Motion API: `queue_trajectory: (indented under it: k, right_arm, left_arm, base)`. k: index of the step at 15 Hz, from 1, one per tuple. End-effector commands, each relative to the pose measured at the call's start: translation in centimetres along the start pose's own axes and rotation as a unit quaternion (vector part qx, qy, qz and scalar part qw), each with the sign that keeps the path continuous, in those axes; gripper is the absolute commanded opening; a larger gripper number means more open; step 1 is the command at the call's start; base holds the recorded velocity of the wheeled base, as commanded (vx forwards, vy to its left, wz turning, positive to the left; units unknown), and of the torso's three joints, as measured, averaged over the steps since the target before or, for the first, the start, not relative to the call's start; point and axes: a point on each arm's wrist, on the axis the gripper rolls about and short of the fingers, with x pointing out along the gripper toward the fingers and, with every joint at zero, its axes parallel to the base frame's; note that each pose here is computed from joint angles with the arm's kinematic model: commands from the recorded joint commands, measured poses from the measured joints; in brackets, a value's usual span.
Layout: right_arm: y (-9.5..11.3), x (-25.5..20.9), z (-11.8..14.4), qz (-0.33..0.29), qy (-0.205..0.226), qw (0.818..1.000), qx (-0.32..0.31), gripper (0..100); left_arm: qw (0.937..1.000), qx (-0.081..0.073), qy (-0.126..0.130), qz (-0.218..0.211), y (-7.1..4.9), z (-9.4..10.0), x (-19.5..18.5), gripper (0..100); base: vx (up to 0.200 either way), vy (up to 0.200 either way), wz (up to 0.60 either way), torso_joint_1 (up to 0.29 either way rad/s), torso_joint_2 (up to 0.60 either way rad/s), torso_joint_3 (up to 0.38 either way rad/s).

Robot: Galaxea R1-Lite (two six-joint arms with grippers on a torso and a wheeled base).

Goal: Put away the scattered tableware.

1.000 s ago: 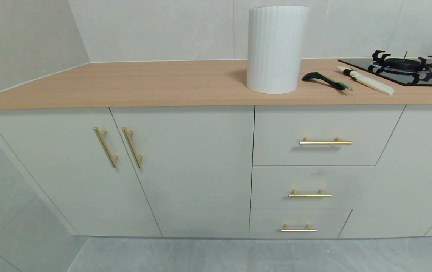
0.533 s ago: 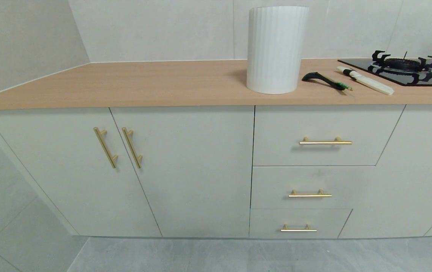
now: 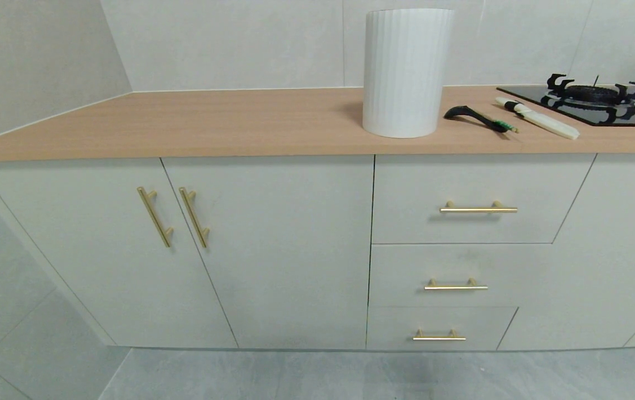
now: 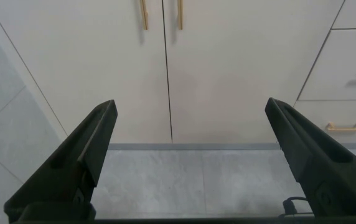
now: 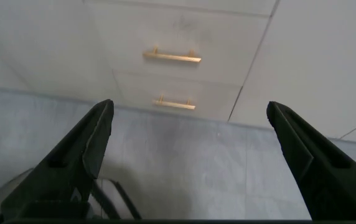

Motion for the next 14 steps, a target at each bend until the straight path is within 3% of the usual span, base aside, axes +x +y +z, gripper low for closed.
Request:
queue_trajectory:
  k: [1,6,9,10,14]
  right_arm:
    - [0.3,5.4,2.3,0.021,0.073,0.997,-0.005,100]
    - [0.5,14.3,4.1,0.007,0.141,0.99,-0.009,100]
    - [1.1,17.6,3.9,0.018,0.141,0.99,-0.013,100]
    - [1.5,21.4,3.2,0.023,0.14,0.99,-0.015,100]
    - [1.7,24.8,1.6,0.022,0.159,0.987,-0.013,100]
  left_arm:
    - [1.0,0.0,0.0,0.0,0.0,0.0,0.0,100]
    - [1.0,0.0,0.0,0.0,0.0,0.0,0.0,100]
    - [1.0,0.0,0.0,0.0,0.0,0.0,0.0,100]
    - [1.0,0.0,0.0,0.0,0.0,0.0,0.0,100]
    - [1.0,0.0,0.0,0.0,0.0,0.0,0.0,100]
  base:
    - [0.0,0.0,0.0,0.0,0.0,0.0]
    - [0.0,0.0,0.0,0.0,0.0,0.0]
    - [0.0,0.0,0.0,0.0,0.0,0.0]
    - [0.0,0.0,0.0,0.0,0.0,0.0]
    - [0.0,0.0,0.0,0.0,0.0,0.0]
